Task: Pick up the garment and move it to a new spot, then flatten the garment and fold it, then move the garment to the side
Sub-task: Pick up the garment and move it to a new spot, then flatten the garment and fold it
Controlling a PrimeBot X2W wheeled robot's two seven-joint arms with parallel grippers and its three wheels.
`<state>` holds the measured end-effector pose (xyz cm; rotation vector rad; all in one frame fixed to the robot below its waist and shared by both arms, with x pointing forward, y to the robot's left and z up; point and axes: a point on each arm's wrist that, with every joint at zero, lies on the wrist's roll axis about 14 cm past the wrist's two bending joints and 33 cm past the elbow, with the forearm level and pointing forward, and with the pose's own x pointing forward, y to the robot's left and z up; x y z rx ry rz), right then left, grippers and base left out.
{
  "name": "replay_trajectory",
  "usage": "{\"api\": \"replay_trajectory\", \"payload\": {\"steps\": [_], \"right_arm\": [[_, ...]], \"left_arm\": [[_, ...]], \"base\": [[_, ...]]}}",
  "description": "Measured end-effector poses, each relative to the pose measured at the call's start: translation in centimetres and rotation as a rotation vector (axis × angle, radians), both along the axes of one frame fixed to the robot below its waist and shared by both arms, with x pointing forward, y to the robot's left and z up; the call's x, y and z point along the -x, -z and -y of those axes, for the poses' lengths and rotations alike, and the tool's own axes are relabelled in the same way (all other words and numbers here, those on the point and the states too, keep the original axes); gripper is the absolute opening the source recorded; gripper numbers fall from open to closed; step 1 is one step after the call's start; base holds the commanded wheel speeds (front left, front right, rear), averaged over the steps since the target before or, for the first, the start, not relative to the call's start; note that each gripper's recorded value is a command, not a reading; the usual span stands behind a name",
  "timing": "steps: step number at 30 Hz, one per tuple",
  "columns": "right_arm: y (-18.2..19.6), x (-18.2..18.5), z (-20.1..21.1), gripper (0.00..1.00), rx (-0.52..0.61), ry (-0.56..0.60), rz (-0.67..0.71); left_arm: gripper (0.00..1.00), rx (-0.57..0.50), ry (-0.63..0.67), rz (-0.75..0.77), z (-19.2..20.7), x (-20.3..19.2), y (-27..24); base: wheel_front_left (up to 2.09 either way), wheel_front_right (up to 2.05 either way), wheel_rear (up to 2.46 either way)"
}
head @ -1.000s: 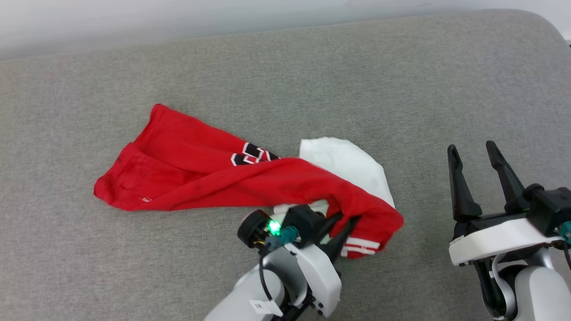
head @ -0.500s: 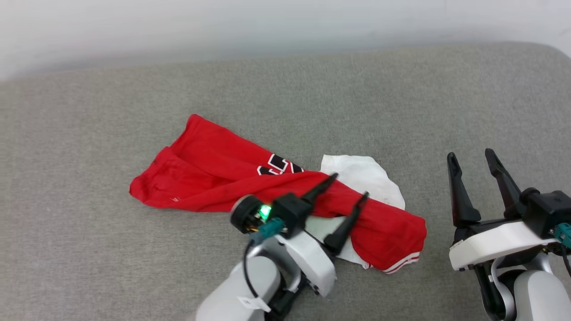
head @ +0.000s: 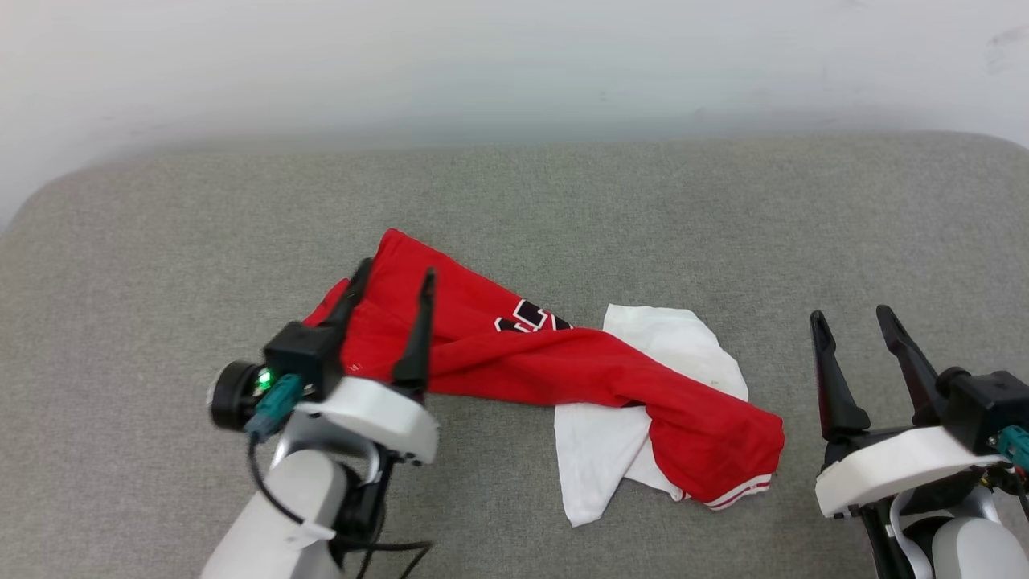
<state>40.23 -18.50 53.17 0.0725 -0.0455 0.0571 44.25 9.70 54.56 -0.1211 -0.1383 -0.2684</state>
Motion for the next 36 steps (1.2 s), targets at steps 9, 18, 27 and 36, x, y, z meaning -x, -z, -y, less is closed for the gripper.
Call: {"api": "replay_trajectory", "payload": {"steps": [9, 18, 27, 36], "right_arm": [[0.0, 1.2, -0.3, 1.00, 0.001, -0.010, -0.016], [0.1, 2.1, -0.2, 1.00, -0.004, -0.006, -0.028], [0.2, 2.1, -0.2, 1.00, -0.009, -0.007, -0.034], [3.5, 1.9, 1.5, 1.00, -0.051, 0.039, -0.170]], "left_arm": [[1.00, -0.017, -0.167, -0.024, -6.2, 2.5, 1.0], [1.00, -0.015, -0.162, -0.038, -6.0, 4.0, 1.6], [1.00, -0.020, -0.167, -0.043, -6.2, 3.9, 1.8], [1.00, -0.014, -0.152, -0.047, -5.7, 3.3, 1.9]], "base": [[0.00, 0.00, 0.00], [0.00, 0.00, 0.00], [0.00, 0.00, 0.00], [0.00, 0.00, 0.00]]}}
